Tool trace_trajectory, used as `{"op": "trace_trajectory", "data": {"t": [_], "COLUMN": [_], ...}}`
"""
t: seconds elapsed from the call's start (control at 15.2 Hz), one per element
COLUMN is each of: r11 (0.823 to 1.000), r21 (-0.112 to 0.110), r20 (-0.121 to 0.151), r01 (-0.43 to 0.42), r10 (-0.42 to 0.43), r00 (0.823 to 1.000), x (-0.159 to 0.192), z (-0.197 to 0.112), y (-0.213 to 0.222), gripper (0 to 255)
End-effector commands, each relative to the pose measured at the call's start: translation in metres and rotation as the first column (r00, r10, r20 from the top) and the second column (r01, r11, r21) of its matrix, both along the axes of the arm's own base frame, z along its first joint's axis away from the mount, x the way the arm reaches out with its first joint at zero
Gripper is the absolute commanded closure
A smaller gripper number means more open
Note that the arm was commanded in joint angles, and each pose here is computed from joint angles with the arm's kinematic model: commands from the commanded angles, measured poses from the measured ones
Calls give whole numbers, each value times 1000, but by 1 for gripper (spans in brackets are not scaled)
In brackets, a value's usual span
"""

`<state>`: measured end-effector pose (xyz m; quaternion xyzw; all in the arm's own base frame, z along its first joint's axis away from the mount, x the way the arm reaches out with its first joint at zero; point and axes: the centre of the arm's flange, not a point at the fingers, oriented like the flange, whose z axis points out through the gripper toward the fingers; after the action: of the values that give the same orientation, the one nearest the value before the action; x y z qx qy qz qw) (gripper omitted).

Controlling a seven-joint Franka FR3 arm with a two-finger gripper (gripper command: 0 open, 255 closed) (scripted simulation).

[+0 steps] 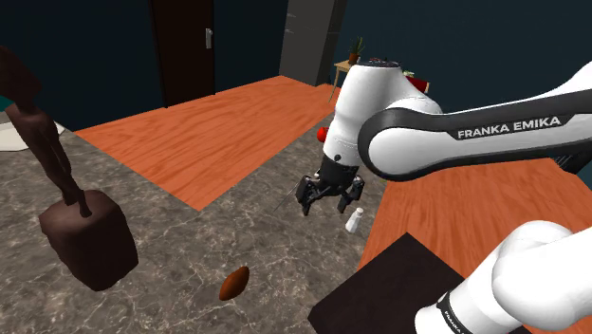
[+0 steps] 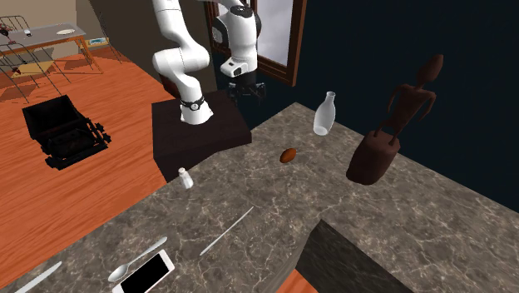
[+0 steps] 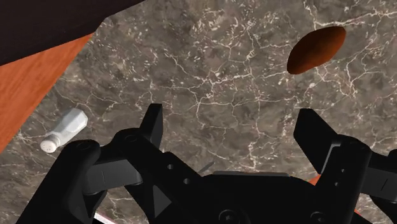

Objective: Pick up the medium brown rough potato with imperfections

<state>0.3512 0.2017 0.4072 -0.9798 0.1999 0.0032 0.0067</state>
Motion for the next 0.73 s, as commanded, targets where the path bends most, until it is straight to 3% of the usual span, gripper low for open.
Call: {"op": "trace_trajectory", "data": {"t": [0.0, 0.66], "r11": [1000, 991], "r21": [-6, -42], "r20": [-4, -27], "r01": [23, 124], "r10": [-23, -125], "r00": [1000, 992], "x": [5, 41], "z": [-20, -120], "y": [15, 100], "gripper": [0, 0]}}
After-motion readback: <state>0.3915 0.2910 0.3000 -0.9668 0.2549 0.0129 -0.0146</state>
